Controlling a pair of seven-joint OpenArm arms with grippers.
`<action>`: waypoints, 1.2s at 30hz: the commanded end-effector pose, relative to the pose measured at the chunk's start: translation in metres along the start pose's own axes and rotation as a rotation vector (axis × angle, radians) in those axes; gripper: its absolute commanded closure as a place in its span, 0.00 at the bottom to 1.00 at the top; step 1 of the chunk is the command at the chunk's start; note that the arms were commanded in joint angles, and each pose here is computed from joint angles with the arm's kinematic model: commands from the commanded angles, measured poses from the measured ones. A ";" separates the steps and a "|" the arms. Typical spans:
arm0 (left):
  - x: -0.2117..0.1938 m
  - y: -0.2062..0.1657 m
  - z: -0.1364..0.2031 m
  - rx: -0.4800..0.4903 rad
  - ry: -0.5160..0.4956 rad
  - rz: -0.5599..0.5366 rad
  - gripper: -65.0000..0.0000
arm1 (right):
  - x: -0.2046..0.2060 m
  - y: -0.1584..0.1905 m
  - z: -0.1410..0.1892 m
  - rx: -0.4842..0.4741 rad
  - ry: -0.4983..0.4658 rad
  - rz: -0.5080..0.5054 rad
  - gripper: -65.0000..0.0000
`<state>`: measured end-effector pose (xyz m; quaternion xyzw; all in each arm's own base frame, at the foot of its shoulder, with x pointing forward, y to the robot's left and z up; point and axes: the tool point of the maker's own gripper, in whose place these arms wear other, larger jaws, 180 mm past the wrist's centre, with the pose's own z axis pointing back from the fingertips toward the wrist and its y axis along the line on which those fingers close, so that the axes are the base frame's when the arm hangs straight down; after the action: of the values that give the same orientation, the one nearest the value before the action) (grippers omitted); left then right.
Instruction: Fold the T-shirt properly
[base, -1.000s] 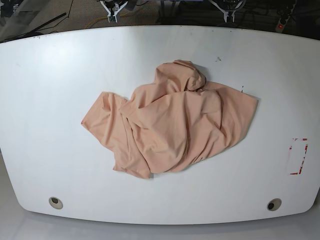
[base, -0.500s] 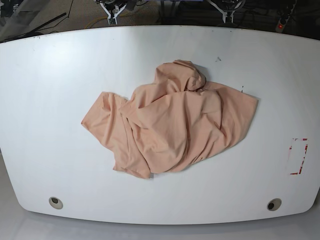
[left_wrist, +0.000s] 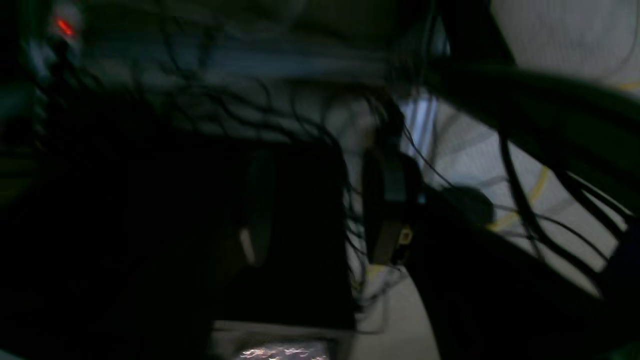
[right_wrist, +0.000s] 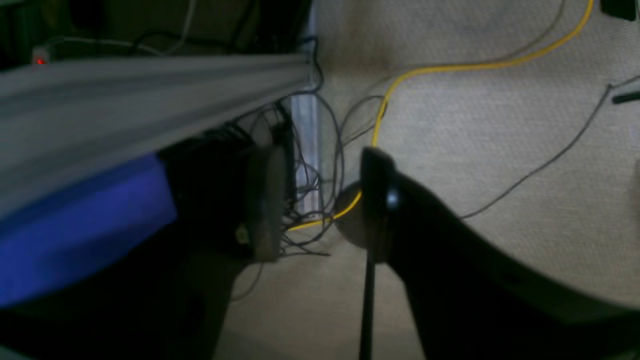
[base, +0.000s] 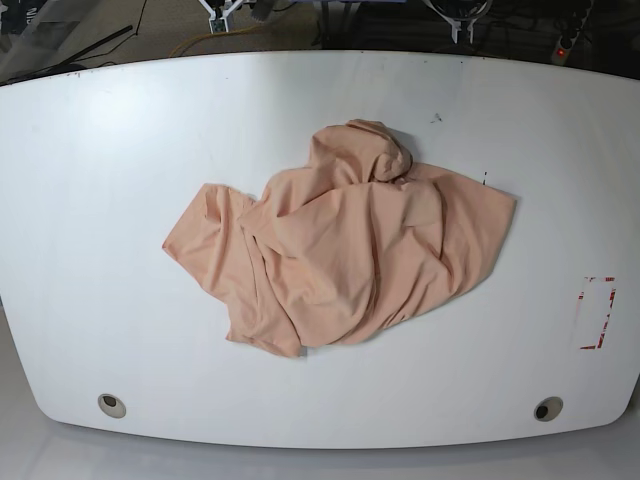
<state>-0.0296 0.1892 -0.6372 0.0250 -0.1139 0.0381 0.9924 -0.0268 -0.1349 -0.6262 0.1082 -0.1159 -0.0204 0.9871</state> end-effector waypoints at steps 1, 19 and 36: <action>0.006 0.007 0.010 0.013 -0.054 -0.016 0.60 | 0.006 -0.001 0.008 0.000 -0.023 0.018 0.63; 0.019 0.018 0.149 0.028 -0.306 -0.152 0.60 | 0.038 0.034 0.108 0.036 -0.204 0.000 0.63; 0.107 0.038 0.251 -0.099 -0.547 -0.058 0.60 | 0.080 0.017 0.232 -0.038 -0.422 -0.076 0.63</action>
<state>0.0093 0.2166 -0.3793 -0.0103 -0.3639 -0.0022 0.9314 -0.0161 -0.1683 -0.4017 0.0866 -0.2842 -0.0816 0.9513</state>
